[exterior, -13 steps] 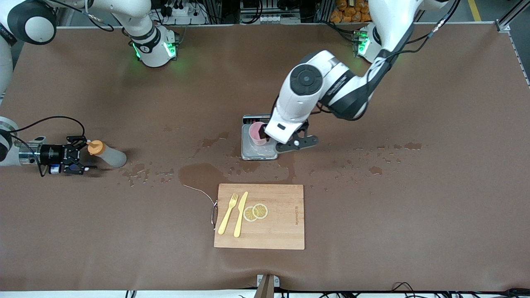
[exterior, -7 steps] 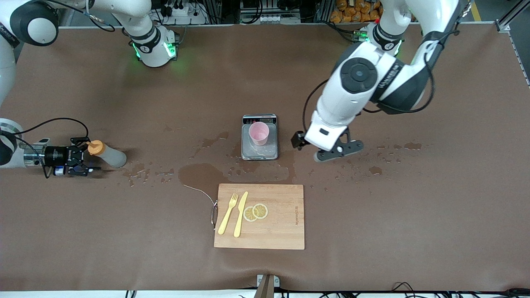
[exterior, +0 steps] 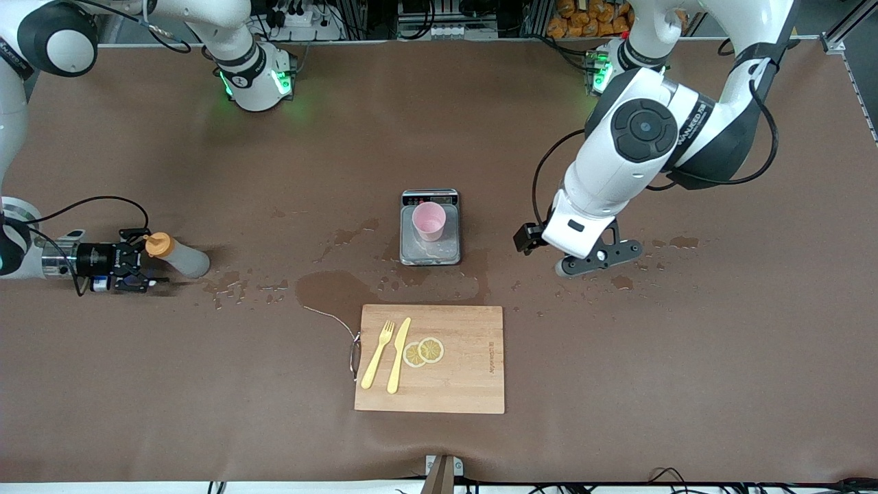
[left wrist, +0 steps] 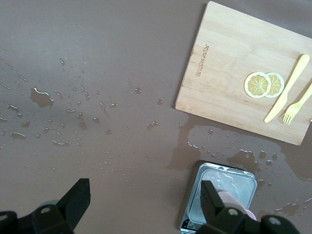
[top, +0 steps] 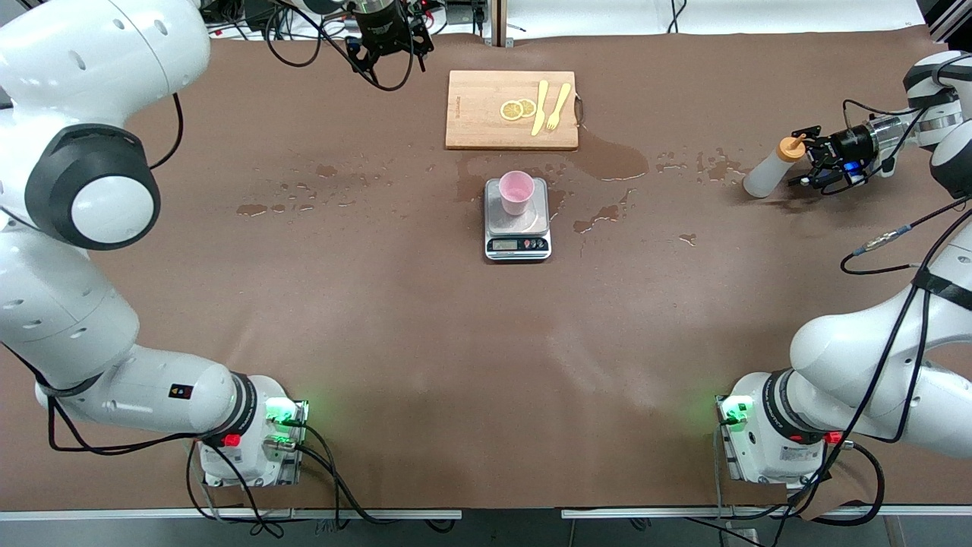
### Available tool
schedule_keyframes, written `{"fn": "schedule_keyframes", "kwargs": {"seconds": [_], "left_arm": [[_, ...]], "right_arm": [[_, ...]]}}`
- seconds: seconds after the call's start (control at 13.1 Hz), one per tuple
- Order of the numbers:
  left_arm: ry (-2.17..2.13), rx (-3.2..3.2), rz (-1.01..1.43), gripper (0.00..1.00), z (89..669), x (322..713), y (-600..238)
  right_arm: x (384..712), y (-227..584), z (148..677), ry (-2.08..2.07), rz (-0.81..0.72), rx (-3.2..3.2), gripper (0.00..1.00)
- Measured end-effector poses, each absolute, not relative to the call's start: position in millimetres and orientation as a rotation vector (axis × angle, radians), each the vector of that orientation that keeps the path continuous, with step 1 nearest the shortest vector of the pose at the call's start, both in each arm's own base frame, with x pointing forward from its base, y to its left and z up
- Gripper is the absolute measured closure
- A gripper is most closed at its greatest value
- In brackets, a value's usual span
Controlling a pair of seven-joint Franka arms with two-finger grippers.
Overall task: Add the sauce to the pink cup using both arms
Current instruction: 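Lift the white bottle with the right gripper while the left gripper withdraws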
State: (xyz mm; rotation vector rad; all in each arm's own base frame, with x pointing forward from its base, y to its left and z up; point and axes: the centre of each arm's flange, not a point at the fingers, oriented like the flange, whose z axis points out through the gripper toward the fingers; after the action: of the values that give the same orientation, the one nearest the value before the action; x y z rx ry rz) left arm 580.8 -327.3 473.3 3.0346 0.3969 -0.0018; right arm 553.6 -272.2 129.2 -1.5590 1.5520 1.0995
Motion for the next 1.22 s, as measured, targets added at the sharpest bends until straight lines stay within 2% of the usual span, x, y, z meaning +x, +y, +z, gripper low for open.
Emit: {"fn": "schedule_keyframes", "kwargs": {"seconds": [0.46,0.91,1.06,1.14,1.22], "left_arm": [[0.305,3.073,-0.028,0.00,481,586,-300],[0.158,3.120,-0.035,0.00,515,603,-208],[0.070,3.140,-0.064,0.00,525,603,-179],[0.033,3.148,-0.079,0.00,530,601,-166],[0.010,3.154,-0.087,0.00,536,599,-156]], "right_arm": [[556,-255,121,1.548,1.118,-1.554,0.00],[556,-235,112,1.538,1.144,-1.560,0.00],[555,-236,111,1.539,1.144,-1.558,0.05],[554,-237,111,1.540,1.142,-1.558,0.13],[554,-238,111,1.541,1.142,-1.558,0.27]]}}
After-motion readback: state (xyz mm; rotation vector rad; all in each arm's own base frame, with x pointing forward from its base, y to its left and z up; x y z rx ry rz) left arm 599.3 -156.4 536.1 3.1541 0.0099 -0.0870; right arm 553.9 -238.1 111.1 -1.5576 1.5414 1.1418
